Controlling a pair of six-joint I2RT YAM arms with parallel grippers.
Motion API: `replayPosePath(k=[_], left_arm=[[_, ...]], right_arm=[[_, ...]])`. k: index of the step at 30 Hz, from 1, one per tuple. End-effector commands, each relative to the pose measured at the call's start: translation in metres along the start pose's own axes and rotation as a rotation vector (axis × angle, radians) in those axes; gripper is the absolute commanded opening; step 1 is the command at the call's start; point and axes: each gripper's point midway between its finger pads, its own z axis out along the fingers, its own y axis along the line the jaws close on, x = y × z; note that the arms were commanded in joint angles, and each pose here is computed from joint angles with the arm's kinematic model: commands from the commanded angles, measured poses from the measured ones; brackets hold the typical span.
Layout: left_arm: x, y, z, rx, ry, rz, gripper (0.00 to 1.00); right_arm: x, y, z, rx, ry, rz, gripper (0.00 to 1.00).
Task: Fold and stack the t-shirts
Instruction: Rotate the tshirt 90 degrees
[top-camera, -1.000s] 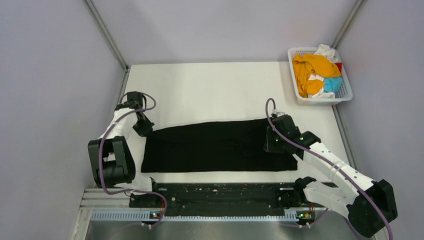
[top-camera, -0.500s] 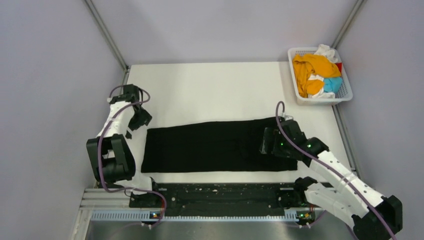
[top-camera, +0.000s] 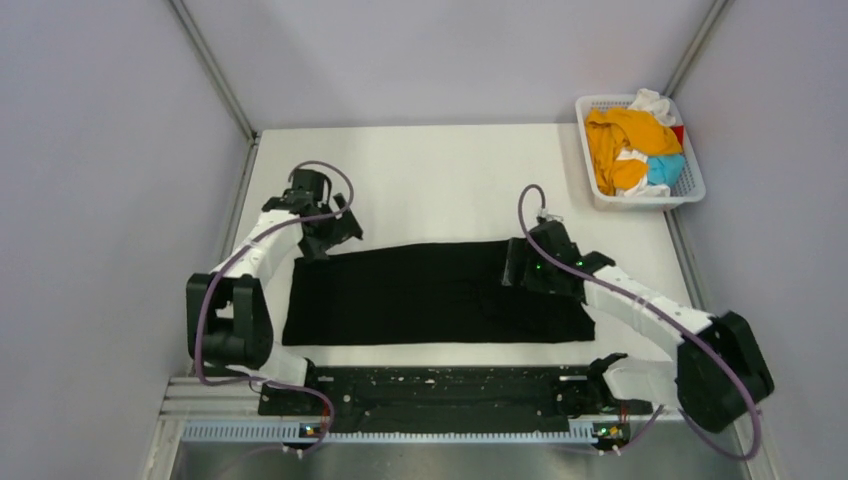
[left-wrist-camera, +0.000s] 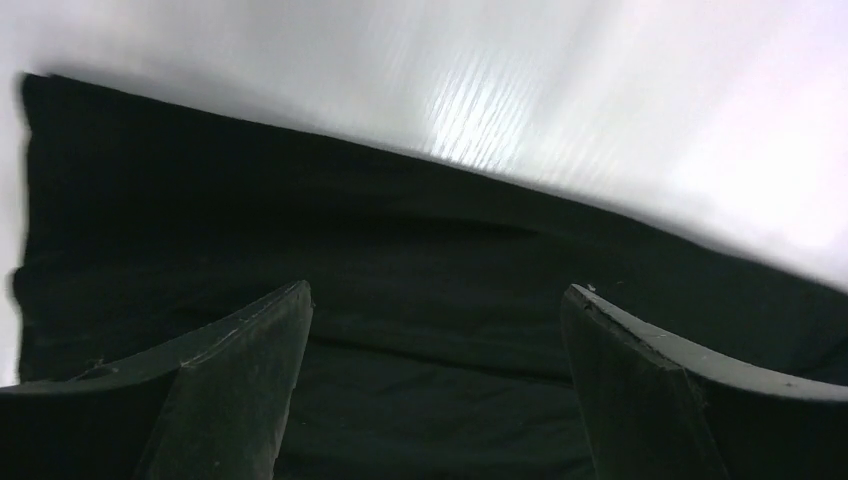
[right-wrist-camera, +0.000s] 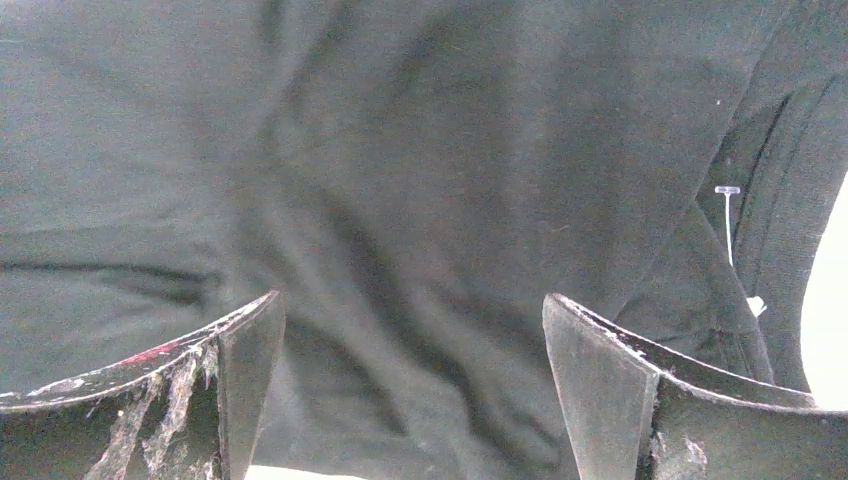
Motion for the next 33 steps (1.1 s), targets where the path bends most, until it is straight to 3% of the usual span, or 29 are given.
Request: replayPosePath(k=[1, 8, 17, 25, 33], left_arm=[[0.026, 0.002, 0.024, -0.008, 0.088, 0.024, 0.99], [0.059, 0.013, 0.036, -0.035, 0.131, 0.033, 0.99], [0.089, -0.004, 0.052, 0.029, 0.164, -0.024, 0.99], [0.152, -0.070, 0.043, 0.183, 0.285, -0.072, 0.99], [0.176, -0.119, 0.032, 0.205, 0.300, 0.008, 0.99]], right_arm=[[-0.013, -0.006, 0.030, 0.110, -0.005, 0.049, 0.99], [-0.013, -0.035, 0.076, 0.260, 0.070, 0.114, 0.98], [-0.108, -0.031, 0.136, 0.260, -0.045, 0.151, 0.96], [-0.184, 0.033, 0.223, 0.040, -0.054, 0.068, 0.94], [-0.238, 0.126, 0.287, -0.334, -0.101, 0.132, 0.92]])
